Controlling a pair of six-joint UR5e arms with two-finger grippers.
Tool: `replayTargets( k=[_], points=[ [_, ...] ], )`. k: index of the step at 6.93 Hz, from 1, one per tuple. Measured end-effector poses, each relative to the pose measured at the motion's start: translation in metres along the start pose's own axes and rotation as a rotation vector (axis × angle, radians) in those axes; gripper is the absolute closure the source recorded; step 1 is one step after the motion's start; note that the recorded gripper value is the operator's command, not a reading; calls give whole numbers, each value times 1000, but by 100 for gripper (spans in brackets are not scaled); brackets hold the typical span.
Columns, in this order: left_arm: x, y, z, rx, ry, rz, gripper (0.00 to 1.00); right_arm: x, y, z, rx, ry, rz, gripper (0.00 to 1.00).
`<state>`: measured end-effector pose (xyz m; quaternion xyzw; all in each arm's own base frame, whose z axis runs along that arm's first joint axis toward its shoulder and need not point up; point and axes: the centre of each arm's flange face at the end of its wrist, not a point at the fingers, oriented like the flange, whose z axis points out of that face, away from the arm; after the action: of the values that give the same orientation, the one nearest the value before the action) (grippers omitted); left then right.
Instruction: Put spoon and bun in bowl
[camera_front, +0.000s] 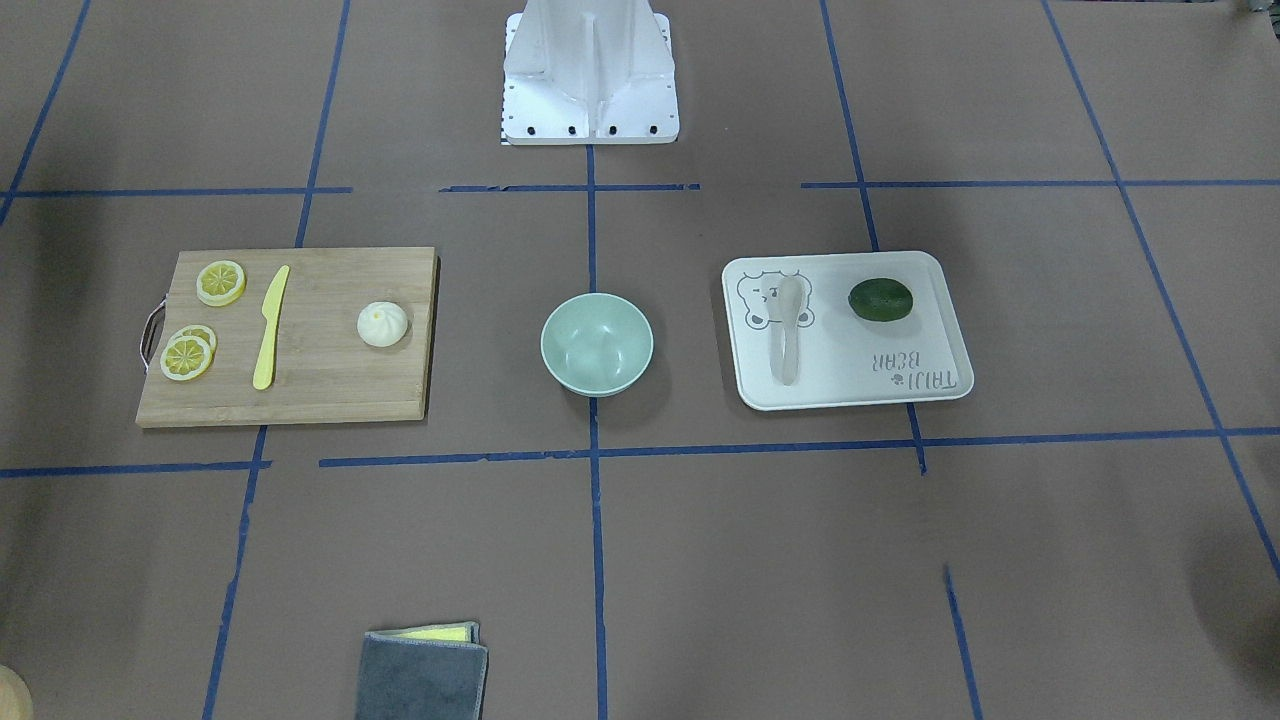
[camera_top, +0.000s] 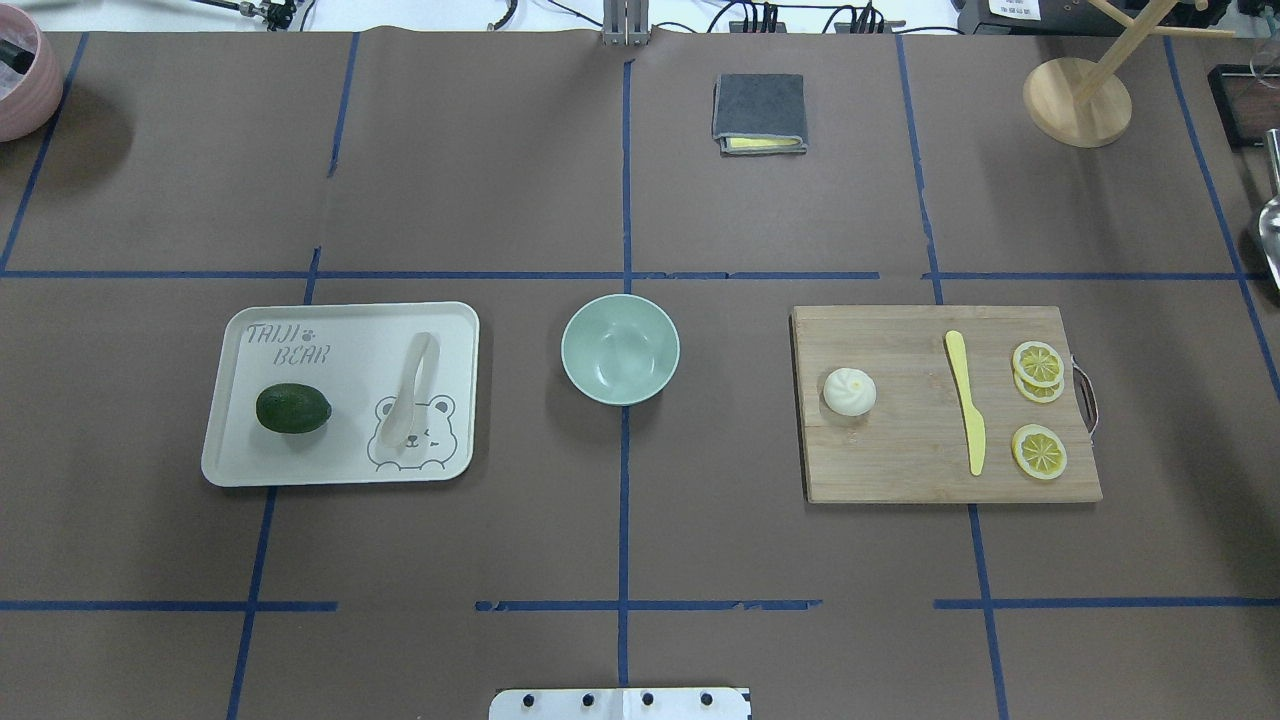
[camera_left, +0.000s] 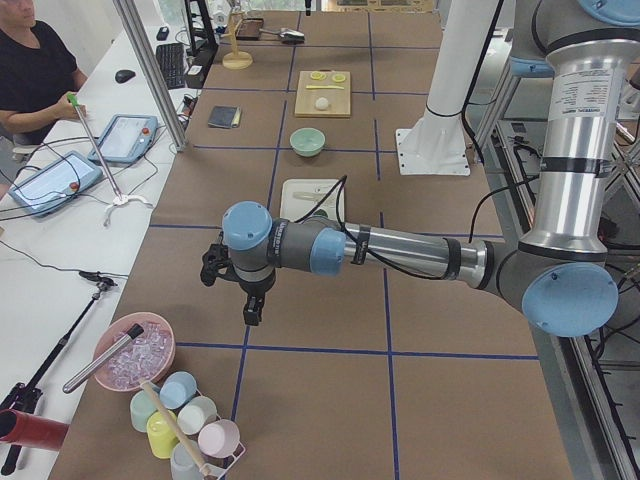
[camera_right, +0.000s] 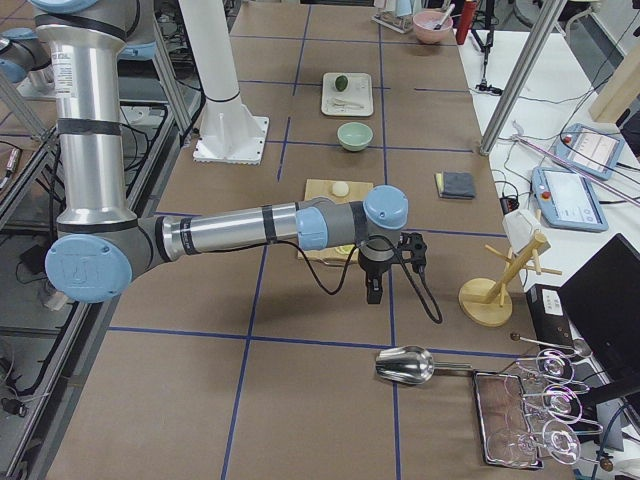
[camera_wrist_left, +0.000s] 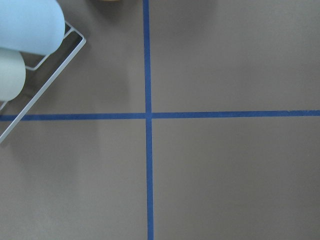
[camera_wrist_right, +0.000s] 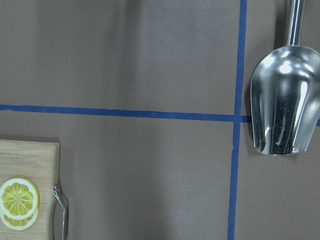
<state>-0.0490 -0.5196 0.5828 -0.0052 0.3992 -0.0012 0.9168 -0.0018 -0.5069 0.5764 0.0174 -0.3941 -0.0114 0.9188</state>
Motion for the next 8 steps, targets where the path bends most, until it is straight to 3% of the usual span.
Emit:
replayTargets(
  k=[3,6,7,8],
  points=[
    [-6,7,4,15,-30,153,0,-1,-3,-1,4,-1,-4,0],
    [7,-1,2,38,-78,239,0,-5,-4,-3,10,-2,-10,0],
    [15,2,7,39,-19,258,0,-7,-5,-3,11,-2,-12,0],
    [43,6,19,41,97,317,0,-8,-5,-4,16,-3,-21,0]
  ],
)
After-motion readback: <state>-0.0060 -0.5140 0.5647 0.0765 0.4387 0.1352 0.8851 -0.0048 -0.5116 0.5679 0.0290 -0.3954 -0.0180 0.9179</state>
